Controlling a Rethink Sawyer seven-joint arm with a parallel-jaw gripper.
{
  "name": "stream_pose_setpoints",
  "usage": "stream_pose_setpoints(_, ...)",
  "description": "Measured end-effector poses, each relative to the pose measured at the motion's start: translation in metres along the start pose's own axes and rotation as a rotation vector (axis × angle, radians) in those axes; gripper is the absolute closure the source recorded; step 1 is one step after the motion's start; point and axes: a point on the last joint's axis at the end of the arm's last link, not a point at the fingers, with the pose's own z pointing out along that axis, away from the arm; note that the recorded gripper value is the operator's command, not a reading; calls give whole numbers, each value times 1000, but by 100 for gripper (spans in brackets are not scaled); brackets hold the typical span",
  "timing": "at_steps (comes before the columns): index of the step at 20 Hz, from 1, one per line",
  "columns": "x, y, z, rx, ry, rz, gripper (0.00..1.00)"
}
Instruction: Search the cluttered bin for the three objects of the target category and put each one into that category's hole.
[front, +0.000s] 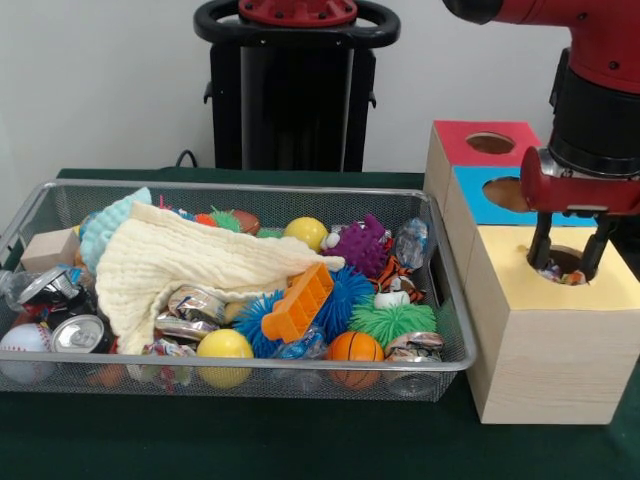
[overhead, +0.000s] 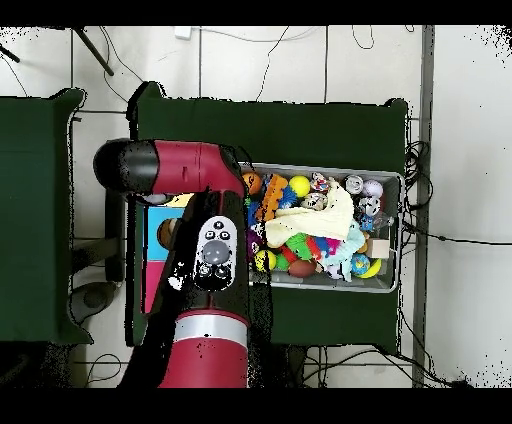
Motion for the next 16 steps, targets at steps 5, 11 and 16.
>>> stream_pose_setpoints(5,-6,-14,-23,-10,31,24,0)
stream_pose_setpoints(11,-19,-24,-63,-17,1,36,0)
stream_pose_setpoints(16,-28,-22,-89,-23,-46,33,0)
